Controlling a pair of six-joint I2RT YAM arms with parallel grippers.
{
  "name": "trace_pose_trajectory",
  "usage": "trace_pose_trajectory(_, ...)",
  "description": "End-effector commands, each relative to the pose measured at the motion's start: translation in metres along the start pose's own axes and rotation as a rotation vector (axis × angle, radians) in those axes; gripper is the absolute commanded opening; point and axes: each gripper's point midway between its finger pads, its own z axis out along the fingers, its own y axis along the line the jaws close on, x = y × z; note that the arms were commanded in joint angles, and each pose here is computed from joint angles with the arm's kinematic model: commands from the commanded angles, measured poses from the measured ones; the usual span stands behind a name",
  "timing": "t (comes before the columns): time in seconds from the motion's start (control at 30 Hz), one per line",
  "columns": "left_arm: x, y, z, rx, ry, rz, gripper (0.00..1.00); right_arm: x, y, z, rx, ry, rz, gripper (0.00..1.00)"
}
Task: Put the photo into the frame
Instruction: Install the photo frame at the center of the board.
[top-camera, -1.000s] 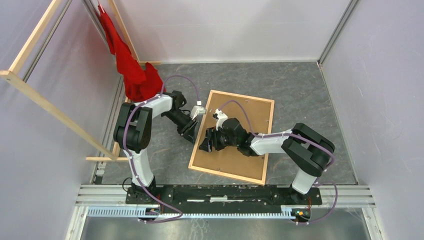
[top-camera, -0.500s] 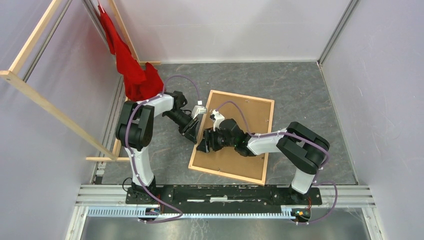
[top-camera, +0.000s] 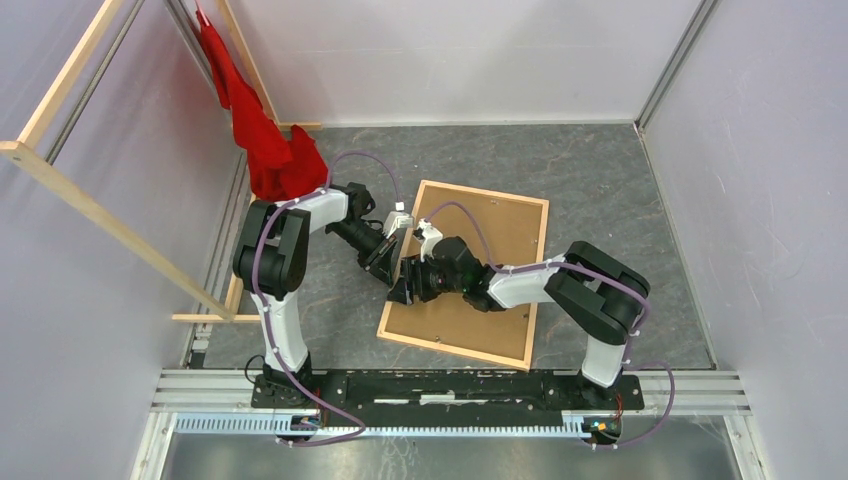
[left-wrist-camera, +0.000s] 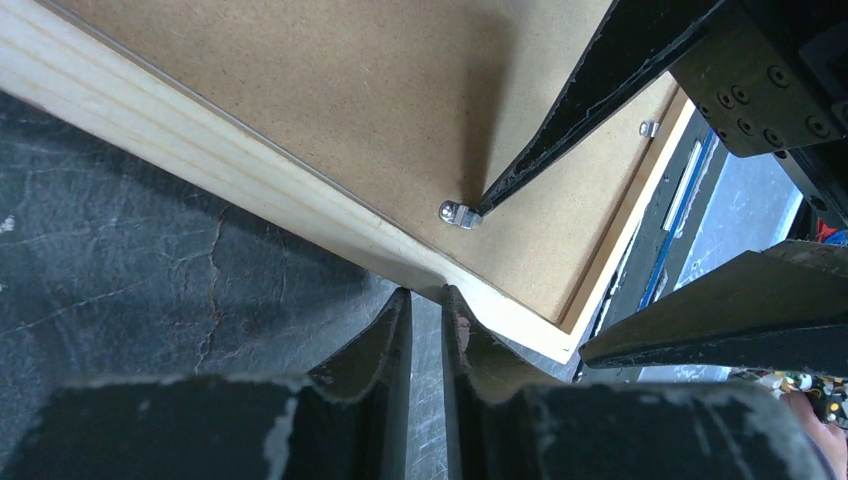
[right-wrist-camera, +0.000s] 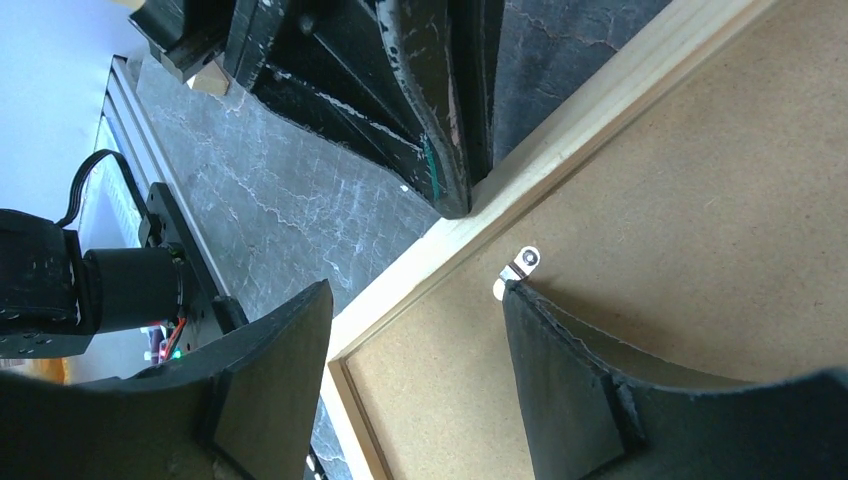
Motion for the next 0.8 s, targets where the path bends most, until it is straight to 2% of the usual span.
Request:
trace_pose_trajectory(0.0, -0.007, 0.002, 0.003, -0.003, -0.012, 0.014, 0.18, 0.002, 0.005, 0.006, -0.011, 0.016, -0.005, 0.7)
trace_pose_trajectory(0.77, -0.005, 0.001, 0.004, -0.002, -0.01, 0.01, 0.16, 0.004, -0.012, 0.018, 0.068, 0.004, 0.028, 0.68)
